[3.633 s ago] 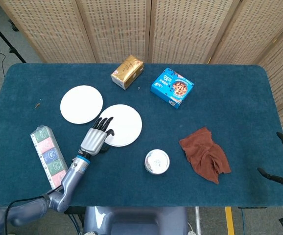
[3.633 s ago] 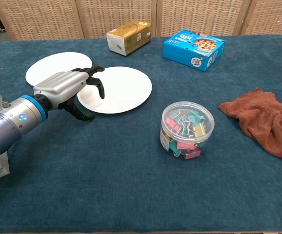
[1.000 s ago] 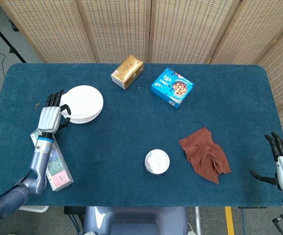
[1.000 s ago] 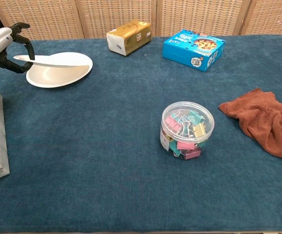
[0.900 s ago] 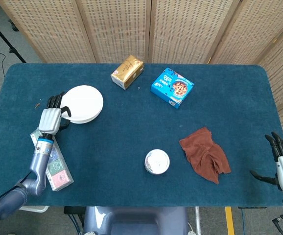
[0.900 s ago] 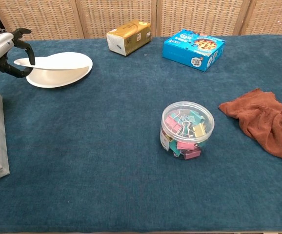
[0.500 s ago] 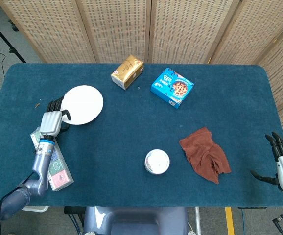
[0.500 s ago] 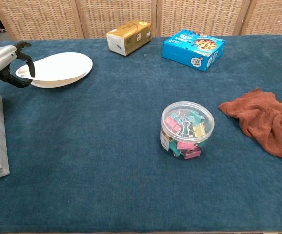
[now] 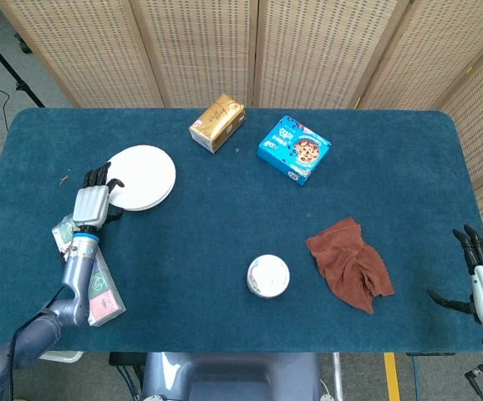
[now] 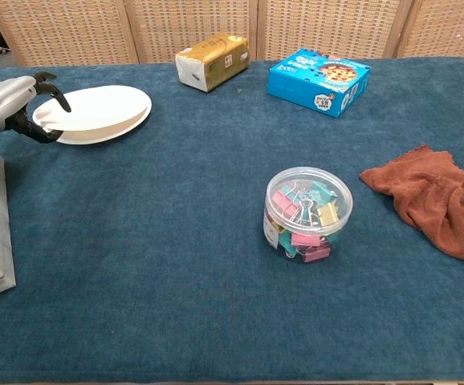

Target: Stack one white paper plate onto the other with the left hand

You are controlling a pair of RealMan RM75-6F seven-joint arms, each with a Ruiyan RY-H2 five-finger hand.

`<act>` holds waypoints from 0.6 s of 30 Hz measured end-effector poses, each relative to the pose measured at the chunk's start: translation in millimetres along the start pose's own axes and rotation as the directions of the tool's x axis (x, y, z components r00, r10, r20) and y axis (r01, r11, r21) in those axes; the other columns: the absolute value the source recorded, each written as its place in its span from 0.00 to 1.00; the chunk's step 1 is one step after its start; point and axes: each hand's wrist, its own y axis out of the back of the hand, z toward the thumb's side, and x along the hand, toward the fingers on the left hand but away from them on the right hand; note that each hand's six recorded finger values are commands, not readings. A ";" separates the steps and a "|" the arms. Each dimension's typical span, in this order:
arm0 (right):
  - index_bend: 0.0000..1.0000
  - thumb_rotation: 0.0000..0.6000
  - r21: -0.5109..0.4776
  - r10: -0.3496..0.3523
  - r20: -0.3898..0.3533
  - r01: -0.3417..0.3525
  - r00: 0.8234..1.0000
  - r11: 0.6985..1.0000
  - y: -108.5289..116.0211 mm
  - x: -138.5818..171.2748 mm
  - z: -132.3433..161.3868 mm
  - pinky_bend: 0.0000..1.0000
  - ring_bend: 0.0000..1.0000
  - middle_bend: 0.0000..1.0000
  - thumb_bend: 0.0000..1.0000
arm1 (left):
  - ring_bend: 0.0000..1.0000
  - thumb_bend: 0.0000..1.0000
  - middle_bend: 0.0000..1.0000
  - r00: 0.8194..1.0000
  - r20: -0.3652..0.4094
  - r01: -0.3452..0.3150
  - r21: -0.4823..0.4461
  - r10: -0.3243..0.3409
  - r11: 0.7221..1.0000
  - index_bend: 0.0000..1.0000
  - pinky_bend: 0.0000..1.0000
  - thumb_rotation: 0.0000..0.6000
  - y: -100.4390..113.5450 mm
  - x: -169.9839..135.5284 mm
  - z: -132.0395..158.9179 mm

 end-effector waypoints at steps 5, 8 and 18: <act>0.00 1.00 0.000 -0.002 -0.003 0.002 1.000 1.000 0.3 0.8 0.7 0.00 0.00 0.00 0.00 | 0.00 0.36 0.00 1.000 0.022 0.013 -0.004 -0.013 1.000 0.14 0.00 1.00 2.9 -3.2 -3.4; 0.00 1.00 -0.001 -0.001 -0.005 0.001 1.000 1.000 0.5 1.2 1.2 0.00 0.00 0.00 0.00 | 0.00 0.36 0.00 1.000 0.025 0.015 0.003 -0.016 1.000 0.06 0.00 1.00 6.1 -6.0 -9.8; 0.00 1.00 -0.001 0.002 -0.005 -0.002 1.000 1.000 -0.6 1.8 2.6 0.00 0.00 0.00 0.00 | 0.00 0.00 0.00 0.998 0.012 0.067 0.007 -0.067 0.998 0.00 0.00 1.00 13.7 -9.2 -22.4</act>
